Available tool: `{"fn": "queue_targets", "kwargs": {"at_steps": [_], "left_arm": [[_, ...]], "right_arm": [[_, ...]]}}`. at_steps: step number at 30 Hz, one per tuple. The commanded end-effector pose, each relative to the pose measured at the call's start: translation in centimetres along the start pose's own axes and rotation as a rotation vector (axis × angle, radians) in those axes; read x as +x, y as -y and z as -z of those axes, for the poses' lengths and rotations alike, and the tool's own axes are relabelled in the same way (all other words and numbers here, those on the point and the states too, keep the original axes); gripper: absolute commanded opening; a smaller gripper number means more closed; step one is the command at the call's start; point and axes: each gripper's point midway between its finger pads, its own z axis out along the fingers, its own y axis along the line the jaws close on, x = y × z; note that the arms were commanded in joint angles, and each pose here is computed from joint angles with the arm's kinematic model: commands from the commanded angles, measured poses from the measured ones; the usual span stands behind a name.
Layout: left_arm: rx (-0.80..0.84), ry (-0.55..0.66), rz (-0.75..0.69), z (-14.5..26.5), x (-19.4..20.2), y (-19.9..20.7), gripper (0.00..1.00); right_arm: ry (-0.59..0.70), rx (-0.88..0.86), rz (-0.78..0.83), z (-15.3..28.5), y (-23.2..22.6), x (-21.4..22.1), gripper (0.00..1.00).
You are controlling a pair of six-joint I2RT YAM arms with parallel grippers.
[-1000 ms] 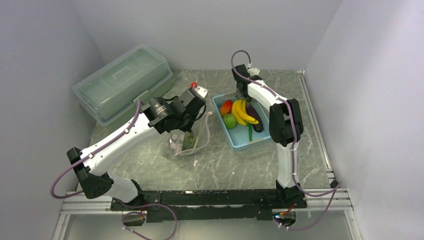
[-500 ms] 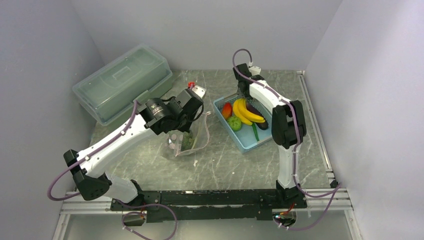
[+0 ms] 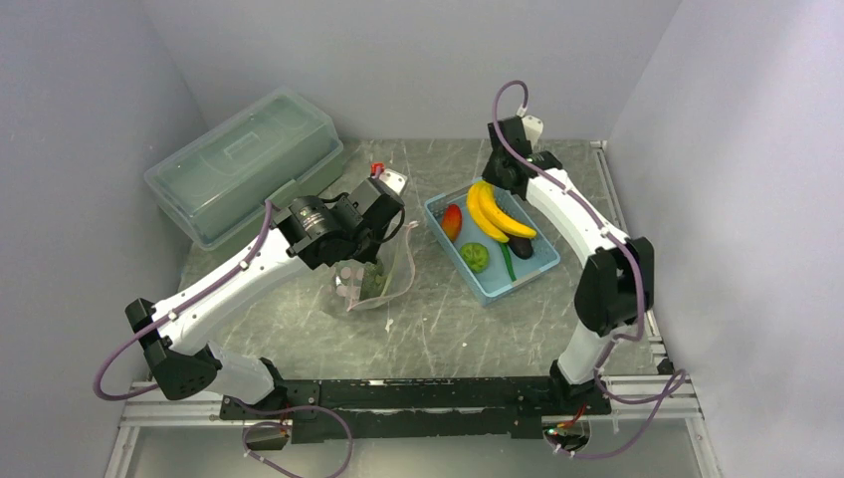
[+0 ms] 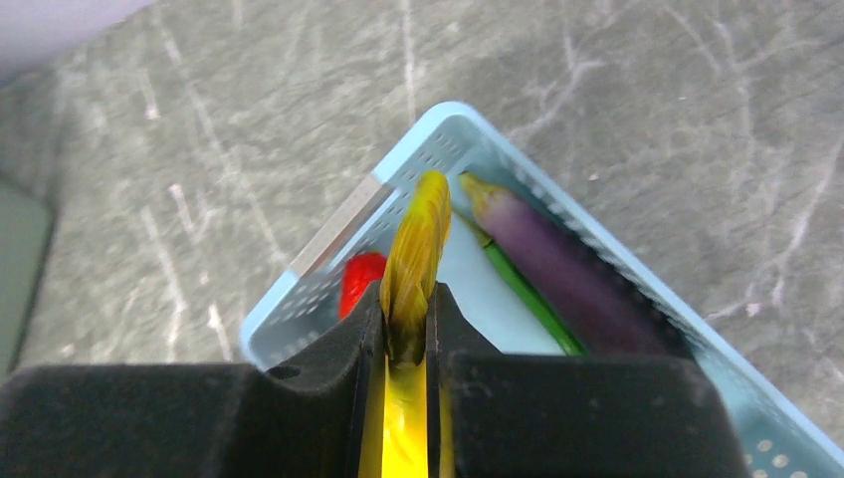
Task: Place the food in the zip-top bag and seal the zipper
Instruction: Pick up the fake fruit from the bin.
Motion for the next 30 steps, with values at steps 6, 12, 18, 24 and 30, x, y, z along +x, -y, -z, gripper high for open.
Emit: {"fn": "queue_targets", "kwargs": {"at_steps": [6, 12, 18, 24, 30], "left_arm": [[-0.029, 0.033, 0.073, 0.3, -1.4, -0.6, 0.0], [-0.037, 0.038, 0.087, 0.1, -2.0, -0.9, 0.0], [-0.028, 0.044, 0.096, 0.0, -2.8, -1.0, 0.0], [-0.026, 0.045, 0.102, -0.5, -3.3, -1.0, 0.0], [0.002, 0.054, 0.116, -0.7, -3.9, -1.0, 0.0]], "right_arm": [[0.103, -0.358, -0.111, 9.3, -3.7, -3.7, 0.0], [0.129, -0.648, -0.141, 16.3, -6.1, -4.4, 0.0], [0.137, -0.895, -0.154, 22.7, -7.7, -4.8, 0.0], [0.12, -1.097, -0.144, 28.1, -8.6, -4.7, 0.0], [0.077, -1.283, -0.155, 32.5, -9.2, -4.2, 0.0]]}}
